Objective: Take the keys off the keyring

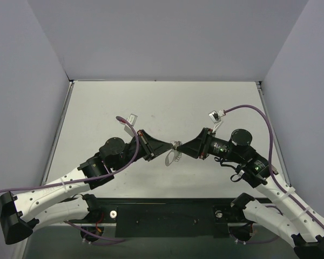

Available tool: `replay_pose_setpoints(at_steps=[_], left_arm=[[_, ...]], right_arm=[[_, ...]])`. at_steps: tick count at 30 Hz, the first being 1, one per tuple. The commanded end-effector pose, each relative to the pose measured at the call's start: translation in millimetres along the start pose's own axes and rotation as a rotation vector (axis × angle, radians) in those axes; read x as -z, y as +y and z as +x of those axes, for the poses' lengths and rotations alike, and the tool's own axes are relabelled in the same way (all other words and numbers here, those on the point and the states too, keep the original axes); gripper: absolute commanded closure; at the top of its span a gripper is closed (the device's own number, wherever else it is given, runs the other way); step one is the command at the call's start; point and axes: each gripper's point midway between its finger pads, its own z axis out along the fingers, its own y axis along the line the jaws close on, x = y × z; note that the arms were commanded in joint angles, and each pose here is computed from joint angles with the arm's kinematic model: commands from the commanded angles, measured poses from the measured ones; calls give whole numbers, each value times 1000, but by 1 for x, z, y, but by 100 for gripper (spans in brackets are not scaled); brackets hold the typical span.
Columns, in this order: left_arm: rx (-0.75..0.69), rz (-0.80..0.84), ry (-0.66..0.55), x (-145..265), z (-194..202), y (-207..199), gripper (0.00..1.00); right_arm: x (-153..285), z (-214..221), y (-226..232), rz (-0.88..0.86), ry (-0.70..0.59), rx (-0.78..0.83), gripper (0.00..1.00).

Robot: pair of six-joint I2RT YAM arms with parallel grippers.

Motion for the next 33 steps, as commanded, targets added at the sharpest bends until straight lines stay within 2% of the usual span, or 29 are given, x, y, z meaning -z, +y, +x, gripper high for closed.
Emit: replay_pose_setpoints(at_steps=[1, 10, 25, 33], left_arm=[[3, 140, -23, 6, -11, -50, 100], [9, 152, -25, 7, -13, -53, 100], [18, 150, -12, 3, -9, -50, 100], [19, 150, -12, 2, -9, -51, 100]], right_arm=[[-1, -5, 8, -46, -13, 47, 69], [-2, -5, 4, -40, -9, 60, 69], [-5, -8, 3, -45, -12, 73, 75], [-6, -7, 3, -55, -15, 66, 92]])
